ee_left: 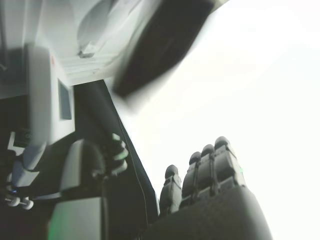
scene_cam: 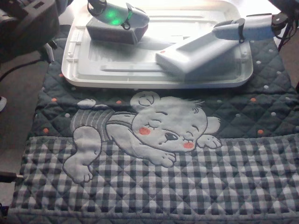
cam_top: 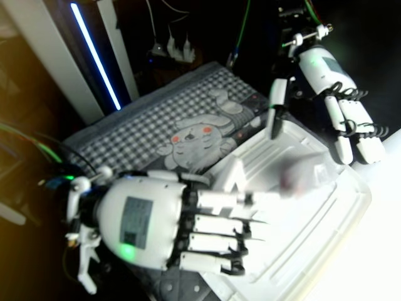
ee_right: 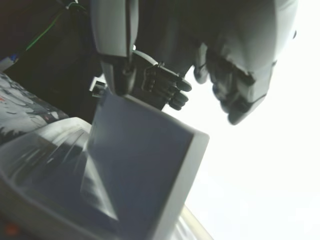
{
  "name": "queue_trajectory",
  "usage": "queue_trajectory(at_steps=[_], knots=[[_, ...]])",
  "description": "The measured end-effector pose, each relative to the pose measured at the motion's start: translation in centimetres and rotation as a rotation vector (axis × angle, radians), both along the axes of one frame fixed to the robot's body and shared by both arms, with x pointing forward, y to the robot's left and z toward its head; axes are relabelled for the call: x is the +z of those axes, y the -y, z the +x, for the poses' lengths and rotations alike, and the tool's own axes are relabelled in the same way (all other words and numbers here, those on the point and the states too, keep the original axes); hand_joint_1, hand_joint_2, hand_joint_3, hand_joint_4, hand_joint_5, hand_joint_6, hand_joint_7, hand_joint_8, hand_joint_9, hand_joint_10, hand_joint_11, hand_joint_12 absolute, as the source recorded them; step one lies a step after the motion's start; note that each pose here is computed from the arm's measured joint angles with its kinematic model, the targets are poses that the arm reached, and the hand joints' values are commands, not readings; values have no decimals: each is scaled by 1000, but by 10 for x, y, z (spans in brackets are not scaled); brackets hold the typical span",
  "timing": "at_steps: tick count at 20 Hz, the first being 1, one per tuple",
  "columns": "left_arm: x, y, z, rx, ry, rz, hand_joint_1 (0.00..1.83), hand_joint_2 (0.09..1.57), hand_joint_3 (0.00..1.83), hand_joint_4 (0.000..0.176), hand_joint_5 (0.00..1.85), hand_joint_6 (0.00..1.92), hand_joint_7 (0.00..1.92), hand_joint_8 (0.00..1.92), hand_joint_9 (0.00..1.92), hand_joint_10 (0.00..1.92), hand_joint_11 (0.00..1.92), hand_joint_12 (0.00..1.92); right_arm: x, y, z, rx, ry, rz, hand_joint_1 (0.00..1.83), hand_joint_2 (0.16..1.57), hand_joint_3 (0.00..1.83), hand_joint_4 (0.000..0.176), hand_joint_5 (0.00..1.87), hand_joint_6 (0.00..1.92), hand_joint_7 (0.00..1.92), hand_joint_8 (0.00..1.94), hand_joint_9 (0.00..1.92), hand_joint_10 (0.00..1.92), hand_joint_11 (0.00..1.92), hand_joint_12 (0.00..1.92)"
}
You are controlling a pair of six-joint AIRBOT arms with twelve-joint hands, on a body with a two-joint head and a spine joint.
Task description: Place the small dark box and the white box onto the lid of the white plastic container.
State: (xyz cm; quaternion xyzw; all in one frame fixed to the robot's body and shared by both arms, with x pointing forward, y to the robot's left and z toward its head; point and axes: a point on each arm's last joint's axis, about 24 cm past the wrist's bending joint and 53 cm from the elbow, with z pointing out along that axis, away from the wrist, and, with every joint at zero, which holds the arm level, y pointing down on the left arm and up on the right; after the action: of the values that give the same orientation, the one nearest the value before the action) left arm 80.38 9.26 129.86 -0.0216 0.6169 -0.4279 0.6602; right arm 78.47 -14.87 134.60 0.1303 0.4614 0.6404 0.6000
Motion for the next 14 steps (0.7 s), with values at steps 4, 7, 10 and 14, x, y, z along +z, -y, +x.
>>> queue_trajectory(at_steps=[4,7,10,14], knots=[[-5,5,-20,-40,12,-7,640,1178,0,176,42,3,0,0,0,0,0,33,2,-15,-21,61,30,-52,879,831,0,167,0,0,0,0,0,0,0,0],[6,2,-40,-69,61,-32,808,1055,0,176,1,0,0,0,0,0,0,0,16,-18,-44,107,83,-19,883,804,0,132,0,0,0,0,0,0,0,0],[20,-5,-68,-103,147,-74,902,984,0,176,0,0,0,0,0,0,48,22,28,-28,-71,167,149,-14,835,802,0,79,43,14,0,0,0,0,4,2],[27,-12,-102,-144,209,-120,853,936,0,176,0,0,0,0,0,0,58,38,40,-19,-101,209,218,43,994,719,0,101,114,14,43,0,1,0,7,5]])
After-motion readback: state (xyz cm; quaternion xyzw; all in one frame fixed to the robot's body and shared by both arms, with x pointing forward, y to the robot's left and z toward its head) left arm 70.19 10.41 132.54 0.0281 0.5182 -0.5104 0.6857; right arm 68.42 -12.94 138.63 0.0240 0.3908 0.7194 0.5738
